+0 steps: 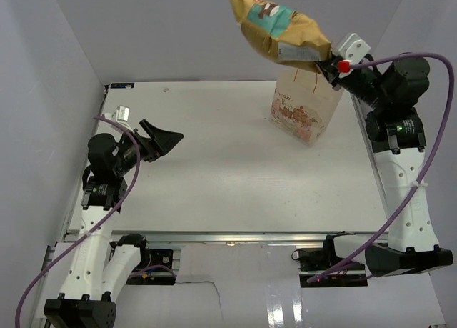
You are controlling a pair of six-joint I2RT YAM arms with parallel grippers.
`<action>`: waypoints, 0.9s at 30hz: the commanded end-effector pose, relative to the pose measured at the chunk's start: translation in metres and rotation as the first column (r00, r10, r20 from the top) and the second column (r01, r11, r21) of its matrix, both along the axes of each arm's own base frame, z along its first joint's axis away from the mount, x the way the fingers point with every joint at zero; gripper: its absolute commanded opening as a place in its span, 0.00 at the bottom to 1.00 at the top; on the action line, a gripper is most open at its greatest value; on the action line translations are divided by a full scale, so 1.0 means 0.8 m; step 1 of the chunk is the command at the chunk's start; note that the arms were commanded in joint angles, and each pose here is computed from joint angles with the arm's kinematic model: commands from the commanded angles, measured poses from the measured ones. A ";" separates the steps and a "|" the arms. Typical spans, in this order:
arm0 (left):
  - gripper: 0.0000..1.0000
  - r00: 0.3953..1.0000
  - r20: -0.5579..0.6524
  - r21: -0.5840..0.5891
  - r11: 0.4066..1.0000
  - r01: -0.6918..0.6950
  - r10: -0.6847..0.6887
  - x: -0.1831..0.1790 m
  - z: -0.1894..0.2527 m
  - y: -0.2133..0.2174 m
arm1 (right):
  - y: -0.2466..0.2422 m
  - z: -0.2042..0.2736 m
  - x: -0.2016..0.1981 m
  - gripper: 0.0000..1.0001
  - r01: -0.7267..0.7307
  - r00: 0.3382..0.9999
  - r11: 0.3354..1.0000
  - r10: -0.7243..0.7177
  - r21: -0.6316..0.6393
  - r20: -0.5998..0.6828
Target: Place the snacks into the paper bag
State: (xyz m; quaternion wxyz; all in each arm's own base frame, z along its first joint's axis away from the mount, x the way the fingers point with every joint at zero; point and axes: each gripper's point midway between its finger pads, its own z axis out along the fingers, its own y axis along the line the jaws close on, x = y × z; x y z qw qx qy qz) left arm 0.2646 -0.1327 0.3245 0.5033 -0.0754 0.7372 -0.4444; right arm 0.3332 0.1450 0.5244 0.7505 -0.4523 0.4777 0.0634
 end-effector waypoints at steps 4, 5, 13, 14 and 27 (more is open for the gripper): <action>0.98 0.999 0.041 -0.023 1.000 0.018 -0.017 -0.011 0.000 -0.003 | -0.086 0.047 0.032 0.08 0.183 0.979 0.980 -0.189 0.075 0.077; 0.98 0.999 0.036 -0.023 1.000 0.021 -0.021 -0.011 -0.004 -0.003 | -0.095 0.047 0.035 0.08 0.199 0.976 0.977 -0.205 0.080 0.073; 0.98 0.999 0.016 -0.032 0.999 0.029 -0.029 -0.014 -0.023 -0.005 | -0.140 0.007 0.056 0.08 0.218 0.976 0.971 -0.214 0.095 -0.049; 0.98 0.999 0.010 -0.035 0.999 0.033 -0.033 -0.014 -0.026 -0.006 | -0.140 0.002 0.056 0.08 0.213 0.976 0.972 -0.208 0.097 -0.064; 0.98 0.999 0.002 -0.034 0.999 0.042 -0.042 -0.015 -0.034 -0.007 | -0.165 -0.039 0.058 0.08 0.265 0.955 0.955 -0.241 0.132 -0.175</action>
